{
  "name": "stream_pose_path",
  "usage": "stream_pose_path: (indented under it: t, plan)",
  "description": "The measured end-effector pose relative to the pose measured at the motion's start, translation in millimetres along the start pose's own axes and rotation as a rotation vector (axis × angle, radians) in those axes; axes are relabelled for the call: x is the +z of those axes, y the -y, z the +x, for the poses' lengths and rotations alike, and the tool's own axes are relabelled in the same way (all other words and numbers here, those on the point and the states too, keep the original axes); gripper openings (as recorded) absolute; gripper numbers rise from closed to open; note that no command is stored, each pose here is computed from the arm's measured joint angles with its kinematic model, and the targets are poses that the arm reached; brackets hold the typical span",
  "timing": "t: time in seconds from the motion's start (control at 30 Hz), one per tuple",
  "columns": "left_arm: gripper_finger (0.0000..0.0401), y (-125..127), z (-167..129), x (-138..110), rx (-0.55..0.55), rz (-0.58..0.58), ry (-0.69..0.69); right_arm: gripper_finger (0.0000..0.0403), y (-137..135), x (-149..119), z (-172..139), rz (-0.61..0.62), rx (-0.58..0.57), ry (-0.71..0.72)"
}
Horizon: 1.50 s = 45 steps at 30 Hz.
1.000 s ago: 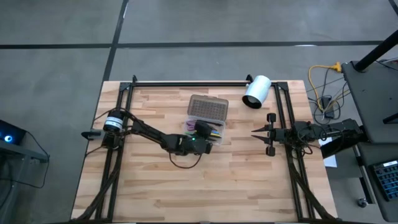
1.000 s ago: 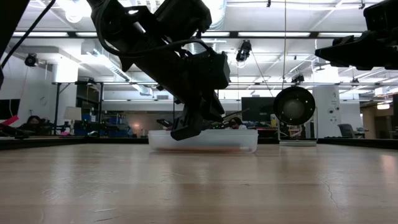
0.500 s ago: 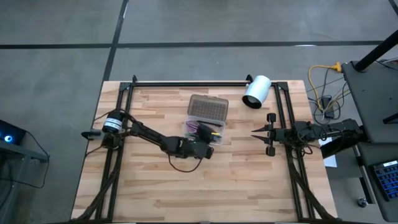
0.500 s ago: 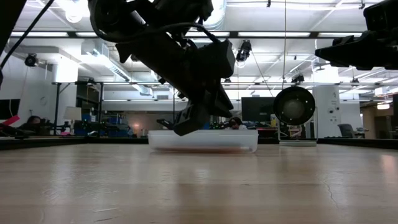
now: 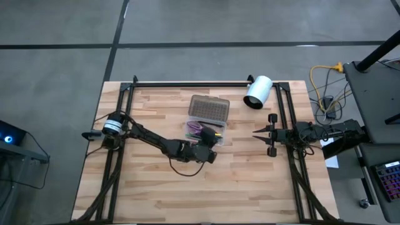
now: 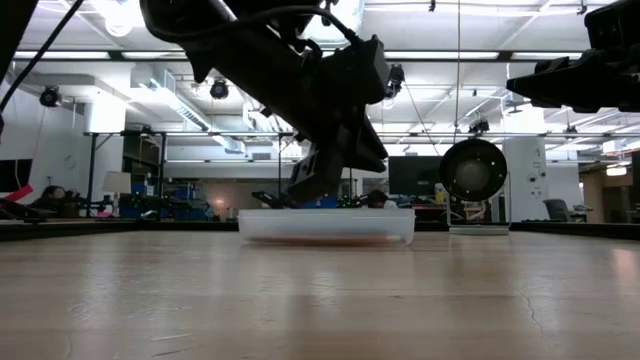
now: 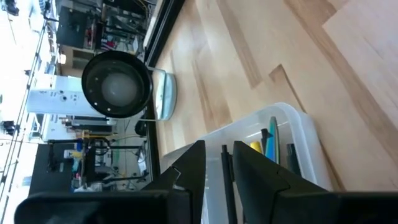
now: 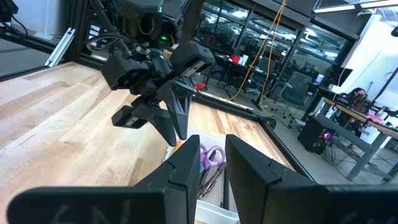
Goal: Pick & place school supplies into a supply box
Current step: Return to Home Position
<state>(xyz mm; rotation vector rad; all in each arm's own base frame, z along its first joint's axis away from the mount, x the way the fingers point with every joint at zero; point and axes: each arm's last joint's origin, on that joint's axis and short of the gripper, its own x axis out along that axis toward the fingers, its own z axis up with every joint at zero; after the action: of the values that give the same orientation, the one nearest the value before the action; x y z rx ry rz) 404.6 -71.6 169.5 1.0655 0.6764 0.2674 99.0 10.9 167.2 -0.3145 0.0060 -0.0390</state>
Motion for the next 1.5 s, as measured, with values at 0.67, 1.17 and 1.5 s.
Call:
stream_pose_path:
  t: [0.67,1.17,1.5]
  plan:
    - [0.0067,-49.8,7.1,-55.3,-0.678,-0.398,0.314,0.0068,0.0,-0.1,0.0,0.000,0.000,0.000]
    - [0.0067,-133.3,1.2,-156.8,-0.564,-1.196,-0.090,0.0068,0.0,0.0,0.0,0.000,0.000,0.000]
    - [0.0067,-81.5,-67.9,-148.7,-0.323,-0.944,0.501,0.0068,0.0,0.0,0.0,0.000,0.000,0.000]
